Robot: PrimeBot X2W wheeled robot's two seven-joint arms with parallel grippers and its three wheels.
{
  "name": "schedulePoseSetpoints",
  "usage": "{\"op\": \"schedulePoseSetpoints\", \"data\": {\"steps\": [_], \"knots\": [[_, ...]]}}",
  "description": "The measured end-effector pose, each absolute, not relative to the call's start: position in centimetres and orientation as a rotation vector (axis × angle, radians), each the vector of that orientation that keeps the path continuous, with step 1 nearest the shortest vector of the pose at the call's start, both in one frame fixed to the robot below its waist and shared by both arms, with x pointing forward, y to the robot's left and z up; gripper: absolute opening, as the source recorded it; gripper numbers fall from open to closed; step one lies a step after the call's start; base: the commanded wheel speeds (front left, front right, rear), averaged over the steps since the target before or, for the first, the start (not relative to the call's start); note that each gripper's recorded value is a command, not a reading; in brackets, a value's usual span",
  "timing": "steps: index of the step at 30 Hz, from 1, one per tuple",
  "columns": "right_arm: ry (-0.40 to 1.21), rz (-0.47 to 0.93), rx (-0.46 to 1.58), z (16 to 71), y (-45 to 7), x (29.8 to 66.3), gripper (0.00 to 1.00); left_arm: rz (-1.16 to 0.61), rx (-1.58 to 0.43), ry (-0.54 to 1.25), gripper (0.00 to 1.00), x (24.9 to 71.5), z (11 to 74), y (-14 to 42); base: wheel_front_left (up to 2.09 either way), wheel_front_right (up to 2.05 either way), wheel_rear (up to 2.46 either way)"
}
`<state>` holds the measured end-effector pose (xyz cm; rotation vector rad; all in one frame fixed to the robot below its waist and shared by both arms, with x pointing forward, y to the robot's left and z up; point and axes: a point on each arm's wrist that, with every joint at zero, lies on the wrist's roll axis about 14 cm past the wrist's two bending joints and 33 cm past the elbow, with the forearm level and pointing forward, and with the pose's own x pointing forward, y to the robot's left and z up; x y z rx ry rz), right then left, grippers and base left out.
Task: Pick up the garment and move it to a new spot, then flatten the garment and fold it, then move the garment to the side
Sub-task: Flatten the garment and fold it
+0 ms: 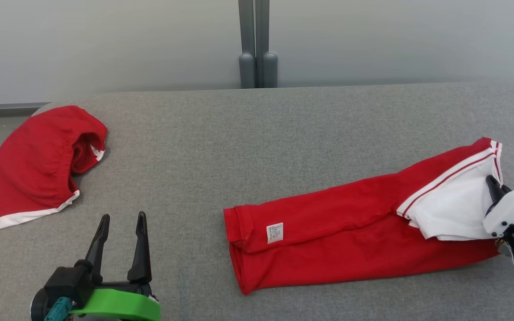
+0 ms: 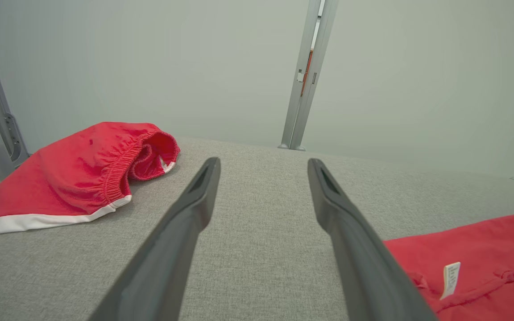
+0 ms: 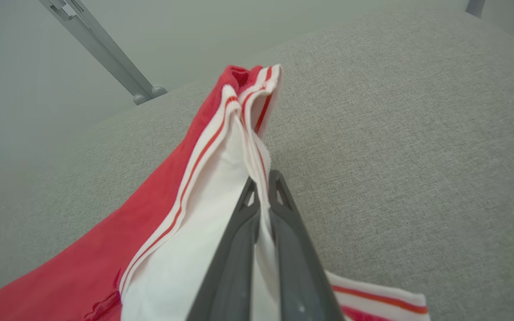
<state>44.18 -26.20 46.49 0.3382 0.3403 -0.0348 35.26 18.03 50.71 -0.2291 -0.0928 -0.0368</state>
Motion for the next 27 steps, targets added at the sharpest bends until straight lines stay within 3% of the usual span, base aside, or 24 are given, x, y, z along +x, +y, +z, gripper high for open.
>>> {"op": "schedulePoseSetpoints", "data": {"steps": [14,27], "knots": [[0.303,0.403,0.347,52.0,-11.1,43.1,0.00,0.003,-0.242,-0.094,1.00,33.7,50.6,19.1,0.00,0.00,0.00],[0.441,0.688,0.399,50.5,1.0,40.1,0.00,0.122,-0.262,-0.090,1.00,30.8,49.9,22.2,0.00,0.00,0.00]]}}
